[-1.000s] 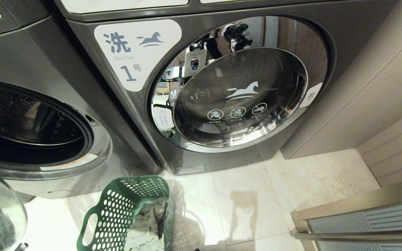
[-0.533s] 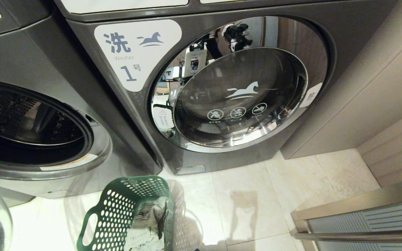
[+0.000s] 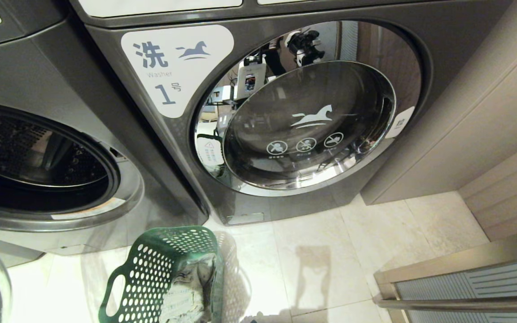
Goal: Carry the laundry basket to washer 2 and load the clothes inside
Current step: Open the lid of the washing machine
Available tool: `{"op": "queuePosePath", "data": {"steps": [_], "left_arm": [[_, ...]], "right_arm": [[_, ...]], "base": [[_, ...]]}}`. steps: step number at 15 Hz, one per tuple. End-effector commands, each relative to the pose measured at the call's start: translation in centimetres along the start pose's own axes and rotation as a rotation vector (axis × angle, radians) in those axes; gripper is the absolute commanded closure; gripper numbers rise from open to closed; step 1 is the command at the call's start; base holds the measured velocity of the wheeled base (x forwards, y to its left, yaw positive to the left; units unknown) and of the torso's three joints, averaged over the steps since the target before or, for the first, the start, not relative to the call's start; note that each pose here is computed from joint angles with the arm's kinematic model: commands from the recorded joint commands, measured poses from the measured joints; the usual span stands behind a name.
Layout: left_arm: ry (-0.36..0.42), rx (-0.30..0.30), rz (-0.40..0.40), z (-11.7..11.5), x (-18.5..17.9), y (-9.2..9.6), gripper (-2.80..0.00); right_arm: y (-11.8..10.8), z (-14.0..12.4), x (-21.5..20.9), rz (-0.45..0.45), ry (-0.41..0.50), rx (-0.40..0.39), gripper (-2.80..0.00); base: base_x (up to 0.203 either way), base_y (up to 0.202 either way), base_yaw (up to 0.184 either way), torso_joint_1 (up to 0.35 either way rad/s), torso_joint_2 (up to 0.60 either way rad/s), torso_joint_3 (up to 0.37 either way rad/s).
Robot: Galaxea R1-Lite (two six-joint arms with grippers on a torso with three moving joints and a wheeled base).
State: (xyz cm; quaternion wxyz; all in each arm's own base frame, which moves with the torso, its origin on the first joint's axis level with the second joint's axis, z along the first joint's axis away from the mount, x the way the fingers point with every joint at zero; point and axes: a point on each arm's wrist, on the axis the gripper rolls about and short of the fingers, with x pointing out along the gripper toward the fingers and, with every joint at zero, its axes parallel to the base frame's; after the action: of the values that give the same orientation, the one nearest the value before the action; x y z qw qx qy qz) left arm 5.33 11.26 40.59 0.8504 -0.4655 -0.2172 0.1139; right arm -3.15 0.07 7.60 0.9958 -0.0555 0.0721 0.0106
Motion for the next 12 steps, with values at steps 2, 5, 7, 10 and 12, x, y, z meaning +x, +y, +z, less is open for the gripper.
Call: {"op": "queuePosePath", "data": {"steps": [2, 5, 7, 10, 12], "left_arm": [[-0.009, 0.085, -0.007, 0.3, 0.7, 1.6, -2.8], [-0.011, 0.315, -0.027, -0.3, 0.6, 3.6, -2.8], [0.003, 0.437, -0.024, -0.5, 0.8, 4.3, -2.8], [0.02, 0.621, -0.008, -0.2, 1.7, 5.6, -2.8], [0.025, 0.742, 0.007, -0.1, 2.0, 6.4, -2.8]], "right_arm": [[0.0, 0.0, 0.0, 0.001, 0.002, -0.001, 0.0], [0.0, 0.0, 0.0, 0.001, 0.002, -0.001, 0.0], [0.0, 0.0, 0.0, 0.001, 0.002, -0.001, 0.0], [0.0, 0.0, 0.0, 0.001, 0.002, -0.001, 0.0], [0.0, 0.0, 0.0, 0.001, 0.002, 0.0, 0.0]], "base": [[0.0, 0.0, 0.0, 0.0, 0.0, 0.0], [0.0, 0.0, 0.0, 0.0, 0.0, 0.0], [0.0, 0.0, 0.0, 0.0, 0.0, 0.0], [0.0, 0.0, 0.0, 0.0, 0.0, 0.0], [0.0, 0.0, 0.0, 0.0, 0.0, 0.0]]}}
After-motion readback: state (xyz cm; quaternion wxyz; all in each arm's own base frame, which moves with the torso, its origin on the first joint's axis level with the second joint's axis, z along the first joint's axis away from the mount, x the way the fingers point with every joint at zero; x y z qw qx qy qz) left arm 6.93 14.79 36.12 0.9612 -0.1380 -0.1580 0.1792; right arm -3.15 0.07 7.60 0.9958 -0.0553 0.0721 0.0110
